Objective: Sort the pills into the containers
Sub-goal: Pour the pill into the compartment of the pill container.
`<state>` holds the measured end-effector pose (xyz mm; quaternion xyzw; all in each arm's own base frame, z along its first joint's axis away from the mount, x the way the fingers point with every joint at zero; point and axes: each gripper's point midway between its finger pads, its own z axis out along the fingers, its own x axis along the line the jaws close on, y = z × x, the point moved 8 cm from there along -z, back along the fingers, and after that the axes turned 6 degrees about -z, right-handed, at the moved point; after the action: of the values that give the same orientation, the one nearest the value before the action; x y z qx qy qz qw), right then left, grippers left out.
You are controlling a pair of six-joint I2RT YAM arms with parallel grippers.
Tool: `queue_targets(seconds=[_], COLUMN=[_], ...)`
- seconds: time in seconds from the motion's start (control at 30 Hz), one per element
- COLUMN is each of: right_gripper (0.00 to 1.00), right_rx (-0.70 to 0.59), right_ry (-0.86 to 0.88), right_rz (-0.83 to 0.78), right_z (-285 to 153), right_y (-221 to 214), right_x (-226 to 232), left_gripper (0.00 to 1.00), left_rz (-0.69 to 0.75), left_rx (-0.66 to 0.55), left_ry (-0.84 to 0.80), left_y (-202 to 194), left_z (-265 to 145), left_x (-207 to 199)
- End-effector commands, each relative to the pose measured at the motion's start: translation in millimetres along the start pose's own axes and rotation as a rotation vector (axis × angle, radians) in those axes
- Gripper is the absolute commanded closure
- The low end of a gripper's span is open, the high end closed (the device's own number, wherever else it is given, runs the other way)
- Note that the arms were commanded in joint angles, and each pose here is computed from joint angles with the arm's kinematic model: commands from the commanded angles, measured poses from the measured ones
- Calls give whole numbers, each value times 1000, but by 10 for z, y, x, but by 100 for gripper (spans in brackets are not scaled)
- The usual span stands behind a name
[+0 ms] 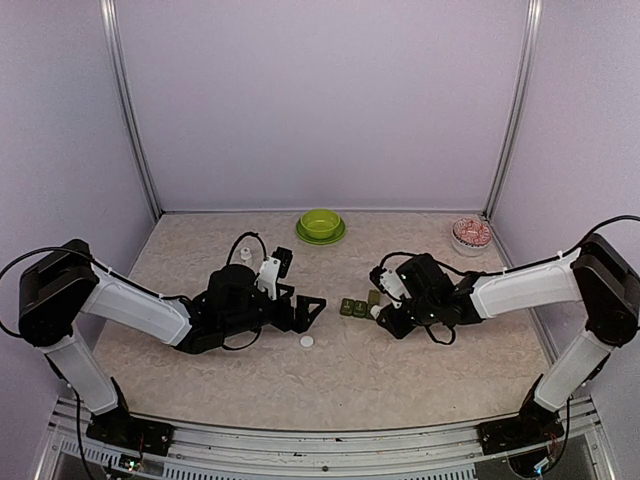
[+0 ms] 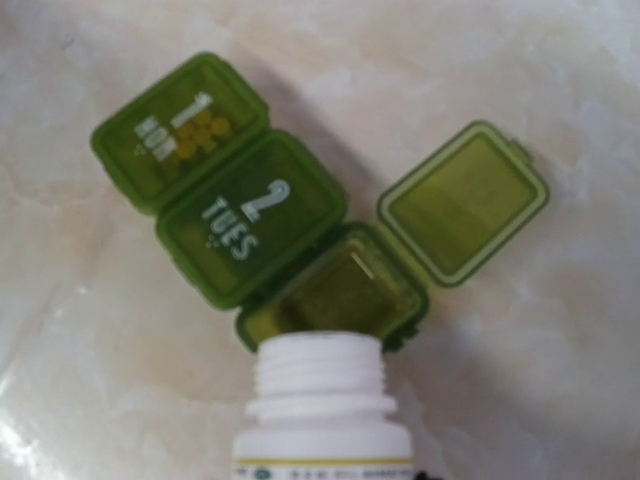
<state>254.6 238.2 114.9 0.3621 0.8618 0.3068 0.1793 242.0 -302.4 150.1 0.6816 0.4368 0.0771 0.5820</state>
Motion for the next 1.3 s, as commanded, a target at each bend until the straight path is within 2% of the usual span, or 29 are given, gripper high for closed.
queue_targets(seconds=[0.0, 1.27], right_gripper=[70, 68], right_rx=[38, 136], right_ry=[8, 54], right_rz=[10, 31], right_z=[40, 53], right_y=[-1, 94], right_x=[-23, -38], left_gripper=[1, 1], left_rz=[-8, -8], left_rx=[-20, -19], left_ry=[-13, -14], left_y=[34, 35], left_z=[-19, -20], left_x=[1, 0])
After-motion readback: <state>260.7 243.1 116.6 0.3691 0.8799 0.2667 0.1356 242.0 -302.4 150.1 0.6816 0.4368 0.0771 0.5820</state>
